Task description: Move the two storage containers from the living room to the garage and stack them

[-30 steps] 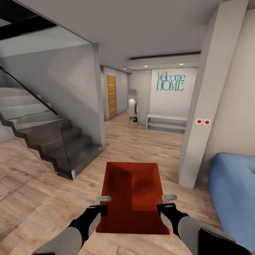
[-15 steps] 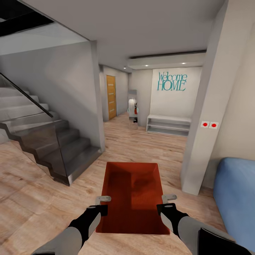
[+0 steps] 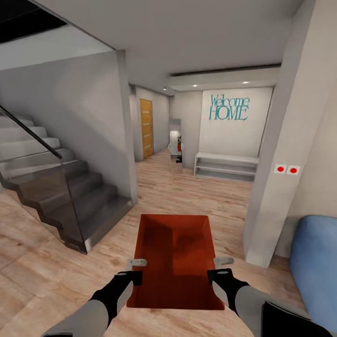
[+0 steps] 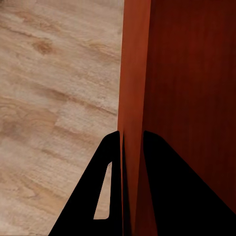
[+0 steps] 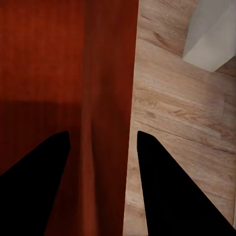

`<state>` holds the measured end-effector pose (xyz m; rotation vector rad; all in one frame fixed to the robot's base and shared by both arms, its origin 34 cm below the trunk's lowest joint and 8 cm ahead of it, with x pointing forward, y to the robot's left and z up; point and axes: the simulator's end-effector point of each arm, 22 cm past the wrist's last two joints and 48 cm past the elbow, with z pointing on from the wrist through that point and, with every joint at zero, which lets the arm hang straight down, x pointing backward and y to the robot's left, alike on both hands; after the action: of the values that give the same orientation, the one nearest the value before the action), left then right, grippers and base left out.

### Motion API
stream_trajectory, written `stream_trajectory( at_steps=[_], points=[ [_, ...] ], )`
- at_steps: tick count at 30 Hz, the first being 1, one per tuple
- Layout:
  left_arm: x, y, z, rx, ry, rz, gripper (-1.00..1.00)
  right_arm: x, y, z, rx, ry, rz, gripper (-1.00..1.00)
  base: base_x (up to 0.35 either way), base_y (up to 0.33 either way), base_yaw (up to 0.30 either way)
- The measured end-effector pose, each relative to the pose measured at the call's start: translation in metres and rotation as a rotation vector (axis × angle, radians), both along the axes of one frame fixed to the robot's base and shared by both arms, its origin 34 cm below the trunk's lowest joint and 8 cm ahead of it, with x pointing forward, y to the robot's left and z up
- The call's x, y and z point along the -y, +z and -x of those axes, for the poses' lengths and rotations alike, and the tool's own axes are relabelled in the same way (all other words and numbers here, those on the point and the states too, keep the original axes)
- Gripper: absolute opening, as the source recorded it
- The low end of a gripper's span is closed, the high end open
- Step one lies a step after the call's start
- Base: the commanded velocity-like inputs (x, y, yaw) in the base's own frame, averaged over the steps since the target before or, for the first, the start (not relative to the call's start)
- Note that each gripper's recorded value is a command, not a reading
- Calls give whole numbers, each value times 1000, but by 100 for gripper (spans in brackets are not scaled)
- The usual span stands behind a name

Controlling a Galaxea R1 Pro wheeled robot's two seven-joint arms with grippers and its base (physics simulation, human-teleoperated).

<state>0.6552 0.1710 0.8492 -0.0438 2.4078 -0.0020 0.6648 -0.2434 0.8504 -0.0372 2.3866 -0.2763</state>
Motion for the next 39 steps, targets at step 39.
stream_trajectory(
  at_steps=[39],
  points=[
    [0,0,0,1,-1,0,-100,0,0,0,1,0,-1,-100,323,0,0]
  ],
)
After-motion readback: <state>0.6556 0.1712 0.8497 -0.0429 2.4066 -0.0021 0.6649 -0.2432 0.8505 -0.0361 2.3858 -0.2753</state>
